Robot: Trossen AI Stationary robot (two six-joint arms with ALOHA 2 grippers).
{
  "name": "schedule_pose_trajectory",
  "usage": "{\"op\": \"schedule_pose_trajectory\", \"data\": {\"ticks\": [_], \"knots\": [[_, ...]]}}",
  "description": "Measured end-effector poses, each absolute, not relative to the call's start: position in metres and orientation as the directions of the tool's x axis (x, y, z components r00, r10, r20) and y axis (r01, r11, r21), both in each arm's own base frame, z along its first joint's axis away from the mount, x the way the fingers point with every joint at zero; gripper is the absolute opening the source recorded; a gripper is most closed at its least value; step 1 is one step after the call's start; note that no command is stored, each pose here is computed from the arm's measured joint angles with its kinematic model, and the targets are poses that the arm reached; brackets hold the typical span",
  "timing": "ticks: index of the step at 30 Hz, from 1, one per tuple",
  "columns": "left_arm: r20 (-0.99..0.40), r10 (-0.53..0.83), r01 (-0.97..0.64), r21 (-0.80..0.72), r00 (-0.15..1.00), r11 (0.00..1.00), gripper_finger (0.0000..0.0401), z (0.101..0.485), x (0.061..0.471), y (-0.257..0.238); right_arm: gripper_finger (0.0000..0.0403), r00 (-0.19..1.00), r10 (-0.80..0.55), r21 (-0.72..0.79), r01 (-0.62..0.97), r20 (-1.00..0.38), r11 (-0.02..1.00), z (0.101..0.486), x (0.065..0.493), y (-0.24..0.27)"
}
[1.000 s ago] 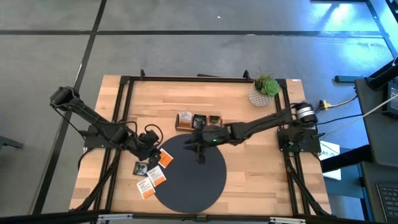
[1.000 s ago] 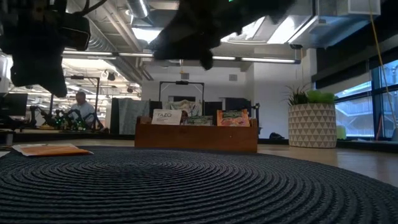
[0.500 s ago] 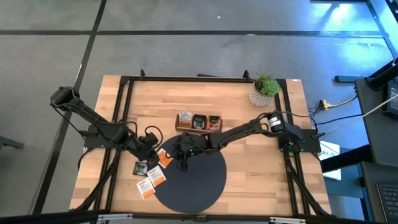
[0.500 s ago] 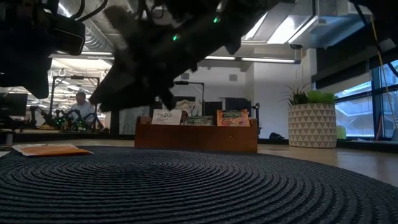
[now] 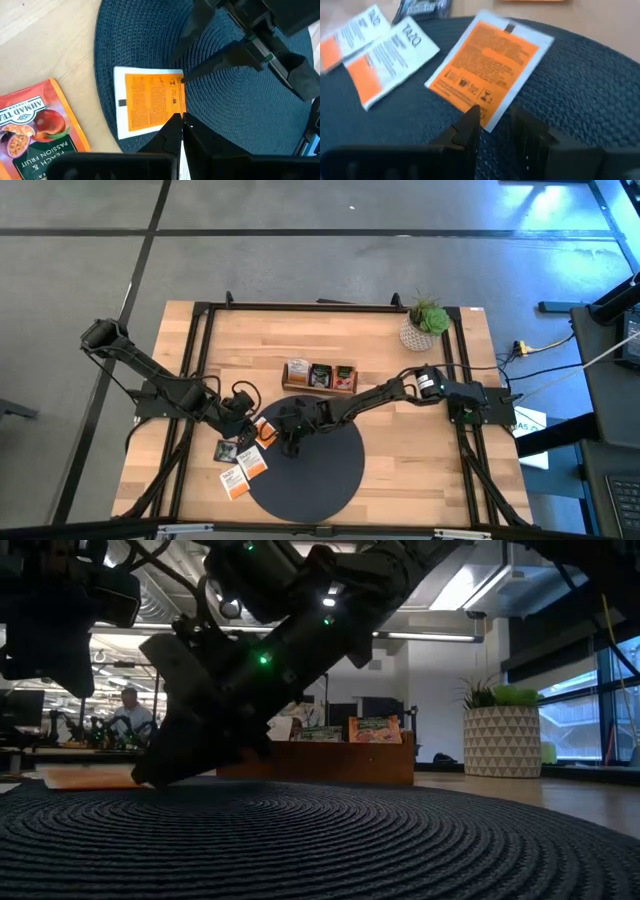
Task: Pick & Place Tea
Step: Put the white tea bag into the left of the wooden organizer
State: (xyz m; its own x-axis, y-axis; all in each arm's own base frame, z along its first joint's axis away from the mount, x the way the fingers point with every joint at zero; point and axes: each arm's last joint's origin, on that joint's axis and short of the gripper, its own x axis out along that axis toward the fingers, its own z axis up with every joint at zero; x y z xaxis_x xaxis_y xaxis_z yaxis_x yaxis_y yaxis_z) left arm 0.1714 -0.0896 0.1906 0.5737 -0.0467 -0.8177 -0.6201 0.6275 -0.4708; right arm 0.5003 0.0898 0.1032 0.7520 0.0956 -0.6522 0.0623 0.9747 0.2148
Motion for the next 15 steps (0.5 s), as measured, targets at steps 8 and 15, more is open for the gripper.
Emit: {"op": "schedule_pose_trajectory", "data": {"ticks": [8, 15], "knots": [[-0.8, 0.029, -0.644, -0.46, 0.599, 0.611, 0.0011, 0.19, 0.173, -0.087, 0.0112, 0.745, 0.007, -0.029, -0.036, -0.667, 0.999, 0.102, 0.496, 0.102], [-0.831, 0.036, -0.71, -0.45, 0.555, 0.541, 0.001, 0.18, 0.178, -0.089, 0.0112, 0.737, -0.021, -0.07, -0.036, -0.675, 0.997, 0.101, 0.494, 0.105]]}}
